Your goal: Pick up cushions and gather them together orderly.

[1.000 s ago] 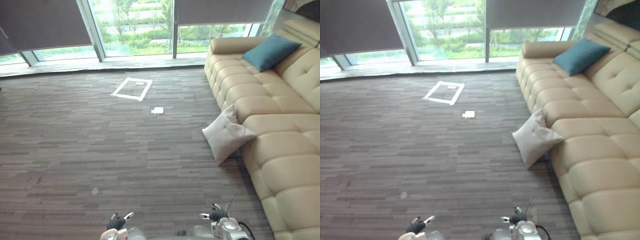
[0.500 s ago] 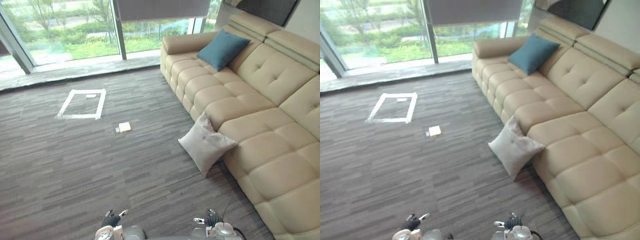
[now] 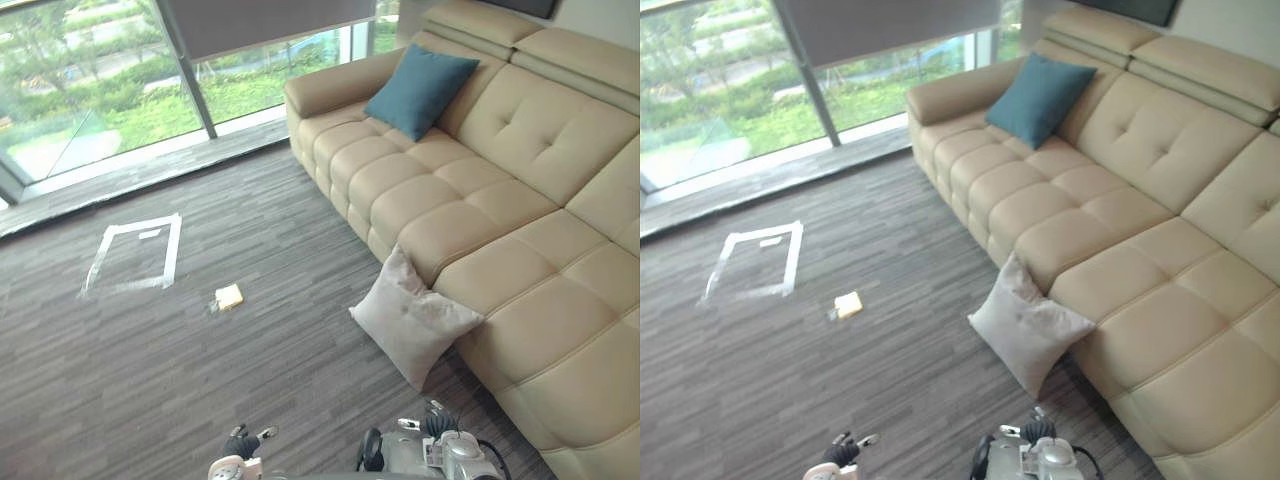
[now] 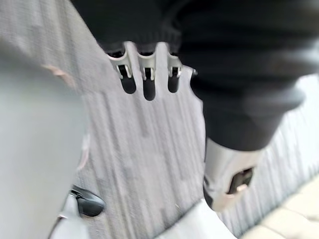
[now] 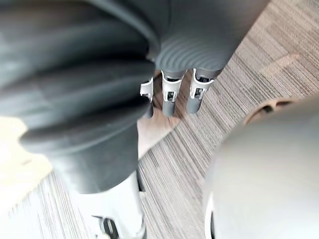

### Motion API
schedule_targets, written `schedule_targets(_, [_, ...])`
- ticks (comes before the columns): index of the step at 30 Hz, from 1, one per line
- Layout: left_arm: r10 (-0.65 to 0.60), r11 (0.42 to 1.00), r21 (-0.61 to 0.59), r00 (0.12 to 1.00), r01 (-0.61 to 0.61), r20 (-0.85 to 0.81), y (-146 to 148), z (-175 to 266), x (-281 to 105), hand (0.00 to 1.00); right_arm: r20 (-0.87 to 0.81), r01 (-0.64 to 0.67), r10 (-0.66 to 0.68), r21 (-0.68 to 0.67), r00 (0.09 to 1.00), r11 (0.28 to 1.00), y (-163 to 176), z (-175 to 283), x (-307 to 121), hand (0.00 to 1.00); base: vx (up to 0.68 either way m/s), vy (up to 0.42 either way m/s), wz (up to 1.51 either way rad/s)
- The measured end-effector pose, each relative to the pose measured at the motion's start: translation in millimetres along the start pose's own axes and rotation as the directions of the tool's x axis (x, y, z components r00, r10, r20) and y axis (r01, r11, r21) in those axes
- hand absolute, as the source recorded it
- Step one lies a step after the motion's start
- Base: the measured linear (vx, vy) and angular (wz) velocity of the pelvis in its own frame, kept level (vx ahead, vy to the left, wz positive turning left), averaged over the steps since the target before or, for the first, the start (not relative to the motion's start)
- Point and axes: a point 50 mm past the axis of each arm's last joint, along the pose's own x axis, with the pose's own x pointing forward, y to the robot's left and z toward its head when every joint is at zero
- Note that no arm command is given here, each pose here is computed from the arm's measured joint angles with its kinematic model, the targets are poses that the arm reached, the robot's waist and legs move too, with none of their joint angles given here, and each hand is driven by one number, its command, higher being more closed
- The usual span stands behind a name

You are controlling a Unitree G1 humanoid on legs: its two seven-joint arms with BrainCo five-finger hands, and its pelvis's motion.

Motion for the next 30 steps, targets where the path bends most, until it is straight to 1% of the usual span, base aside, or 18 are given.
schedule_targets(4, [0.004,1.0,0.001,0.999,-0.004,0.033,2.3,8.7,1.4,0.0,-0.019,0.001,-0.001,-0.002,1.0,1.0,0.2,-2.5,0.2,0.0,0.36,0.014,-0.86])
schedule_targets(8, [0.002,1.0,0.002,0.999,-0.002,0.048,1.6,13.2,2.1,0.0,-0.021,-0.004,0.004,0.004,1.0,1.0,2.7,-2.4,0.2,0.0,0.36,0.203,-0.95])
schedule_targets(10, [0.002,1.0,0.0,0.999,-0.002,0.046,1.2,12.9,2.1,0.0,-0.03,-0.017,0.016,-0.016,0.999,1.0,5.1,-5.5,-0.6,0.0,0.31,0.24,-0.93])
schedule_targets(12, [0.013,1.0,0.025,0.998,-0.014,0.055,8.2,19.2,4.4,0.0,-0.032,-0.058,0.057,-0.028,0.998,0.998,17.6,-6.0,-1.5,0.0,0.42,0.334,-1.02])
schedule_targets(14, [0.02,0.999,0.04,0.999,-0.022,0.045,12.4,17.9,4.7,0.0,-0.037,-0.068,0.067,-0.024,0.997,0.997,21.2,-7.1,-1.9,0.0,0.34,0.281,-0.92])
schedule_targets(16, [0.021,0.999,0.046,0.999,-0.022,0.03,12.6,14.6,4.5,0.0,-0.04,-0.065,0.064,-0.027,0.997,0.997,19.8,-6.8,-1.5,0.0,0.31,0.256,-0.9])
schedule_targets(18, [0.007,0.996,0.086,1.0,-0.009,0.016,11.1,11.2,4.2,0.0,-0.034,-0.064,0.063,-0.045,0.997,0.997,17.8,-6.0,-1.3,0.0,0.27,0.139,-0.61])
schedule_targets(21, [-0.018,0.991,0.131,1.0,0.018,0.004,5.6,8.4,3.8,0.0,-0.01,-0.064,0.064,-0.058,0.998,0.996,16.9,-1.4,-0.9,0.0,0.16,-0.033,-0.15])
schedule_targets(23, [-0.023,0.99,0.141,1.0,0.022,0.002,4.4,9.1,4.3,0.0,0.01,-0.057,0.058,-0.05,0.998,0.997,15.1,3.7,-0.3,0.0,0.18,-0.1,-0.18])
schedule_targets(25, [-0.018,0.988,0.154,1.0,0.017,0.0,8.5,9.6,4.8,0.0,0.01,-0.054,0.054,-0.034,0.998,0.998,13.7,1.8,-1.0,0.0,0.22,-0.166,-0.12])
schedule_targets(28, [-0.059,0.986,0.157,0.998,0.062,-0.022,-8.6,2.1,2.6,0.0,0.006,-0.009,0.009,-0.017,1.0,1.0,-1.6,1.0,-0.3,0.0,0.19,-0.15,-0.06])
schedule_targets(30, [-0.069,0.982,0.178,0.998,0.069,-0.007,-10.1,5.6,3.0,0.0,-0.004,-0.005,0.005,-0.013,1.0,1.0,-2.1,-1.8,-0.7,0.0,0.09,-0.166,0.09])
